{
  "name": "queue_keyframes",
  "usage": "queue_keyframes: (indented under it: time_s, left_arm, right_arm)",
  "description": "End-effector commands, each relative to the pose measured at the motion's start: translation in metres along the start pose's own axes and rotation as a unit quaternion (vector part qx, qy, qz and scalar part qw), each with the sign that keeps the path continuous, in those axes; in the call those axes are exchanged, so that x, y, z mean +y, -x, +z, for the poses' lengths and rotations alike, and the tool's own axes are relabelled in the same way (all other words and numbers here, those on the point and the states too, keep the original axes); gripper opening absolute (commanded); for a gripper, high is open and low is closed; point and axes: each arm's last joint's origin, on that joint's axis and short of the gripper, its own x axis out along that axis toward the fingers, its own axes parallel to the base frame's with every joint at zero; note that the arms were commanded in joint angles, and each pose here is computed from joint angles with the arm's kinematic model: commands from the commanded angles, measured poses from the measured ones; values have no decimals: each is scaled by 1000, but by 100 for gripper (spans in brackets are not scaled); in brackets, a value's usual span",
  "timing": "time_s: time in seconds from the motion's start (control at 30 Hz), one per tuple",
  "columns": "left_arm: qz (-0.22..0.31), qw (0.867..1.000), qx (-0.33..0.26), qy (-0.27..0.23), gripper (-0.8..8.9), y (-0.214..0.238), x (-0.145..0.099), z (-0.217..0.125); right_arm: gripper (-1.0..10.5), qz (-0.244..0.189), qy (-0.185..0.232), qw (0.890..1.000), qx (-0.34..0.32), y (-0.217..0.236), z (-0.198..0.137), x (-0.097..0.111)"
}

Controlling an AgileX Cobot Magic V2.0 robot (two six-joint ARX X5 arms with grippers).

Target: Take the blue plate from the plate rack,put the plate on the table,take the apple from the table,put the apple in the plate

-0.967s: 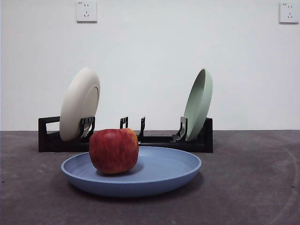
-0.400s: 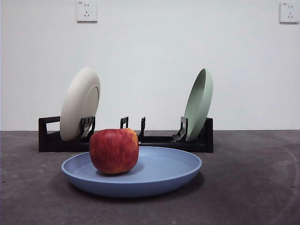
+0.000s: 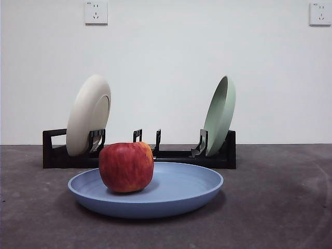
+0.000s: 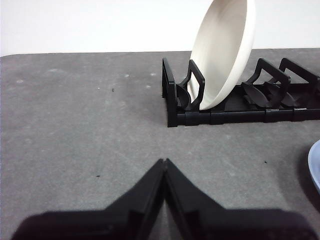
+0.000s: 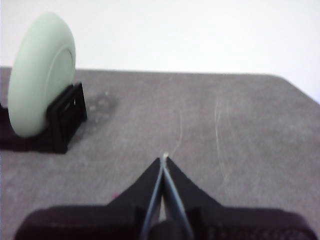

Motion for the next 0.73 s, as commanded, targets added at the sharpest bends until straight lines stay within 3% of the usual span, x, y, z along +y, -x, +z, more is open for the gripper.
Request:
queue_keyframes:
  time_s: [0.03,0.27,0.73]
  left_arm:
    - [2,1000,2,3,-4,-1,0,-3]
    - [2,1000,2,3,-4,-1,0,-3]
    - [2,1000,12,4,-4,-2,1,-4]
  right_arm:
    - [2,0,-1,1000,-7,0,-8,1]
    - [2,2,2,999,50,2,-23,1]
    - [2,3,3,999,49,2,-23,1]
